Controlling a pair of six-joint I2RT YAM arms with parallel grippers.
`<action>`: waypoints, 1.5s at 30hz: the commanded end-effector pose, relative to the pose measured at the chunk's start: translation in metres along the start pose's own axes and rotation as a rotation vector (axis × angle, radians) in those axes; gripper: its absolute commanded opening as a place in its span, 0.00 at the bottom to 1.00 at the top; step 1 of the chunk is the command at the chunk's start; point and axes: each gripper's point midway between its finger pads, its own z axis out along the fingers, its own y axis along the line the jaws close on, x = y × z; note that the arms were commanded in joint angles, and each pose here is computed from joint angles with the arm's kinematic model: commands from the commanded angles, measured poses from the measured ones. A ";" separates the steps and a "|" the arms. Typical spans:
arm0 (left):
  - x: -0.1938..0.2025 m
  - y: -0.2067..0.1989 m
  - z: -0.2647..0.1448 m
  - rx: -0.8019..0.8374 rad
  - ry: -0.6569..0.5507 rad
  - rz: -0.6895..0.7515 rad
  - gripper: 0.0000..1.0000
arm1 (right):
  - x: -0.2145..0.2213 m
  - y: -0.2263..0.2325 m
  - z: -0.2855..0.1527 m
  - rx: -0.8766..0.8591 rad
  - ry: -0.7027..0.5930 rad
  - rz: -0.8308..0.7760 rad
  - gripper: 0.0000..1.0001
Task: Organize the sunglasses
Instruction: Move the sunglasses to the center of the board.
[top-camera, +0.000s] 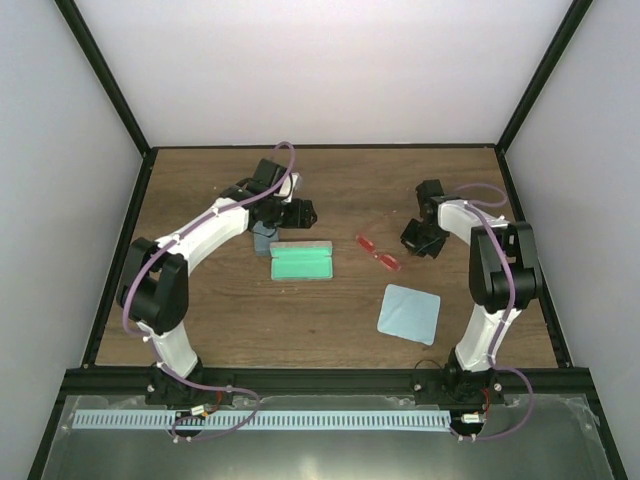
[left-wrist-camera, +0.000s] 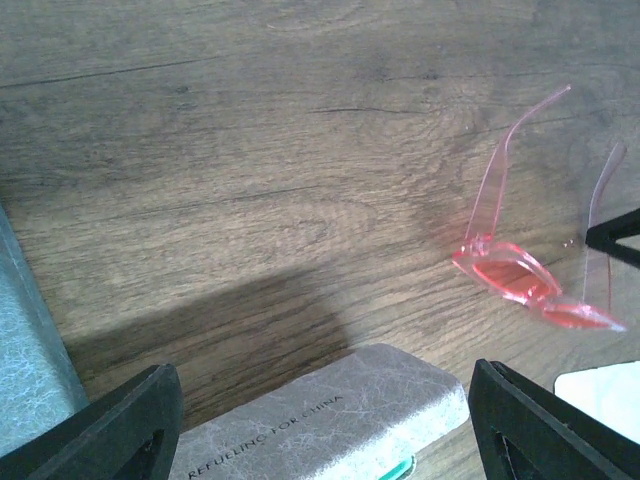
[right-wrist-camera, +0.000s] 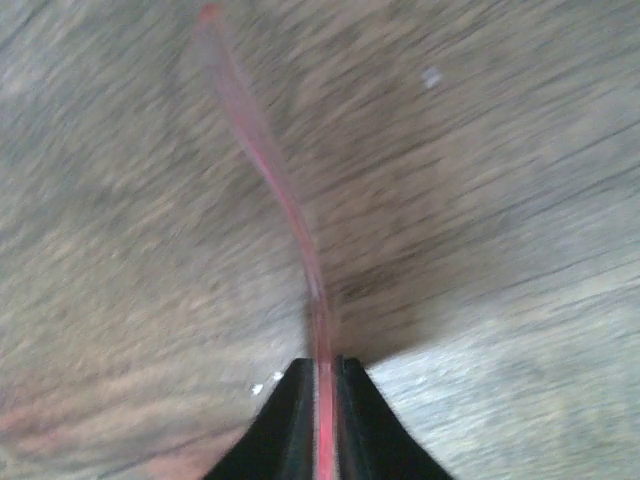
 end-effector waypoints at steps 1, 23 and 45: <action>0.001 -0.004 0.002 0.034 0.018 0.019 0.80 | -0.024 -0.007 -0.003 0.039 -0.042 0.010 0.12; 0.110 -0.204 0.033 0.545 0.301 0.360 0.32 | 0.058 -0.054 -0.094 -0.059 -0.189 0.058 0.18; 0.181 -0.221 0.154 0.358 0.407 0.453 0.29 | 0.081 -0.089 -0.112 -0.014 -0.214 0.102 0.08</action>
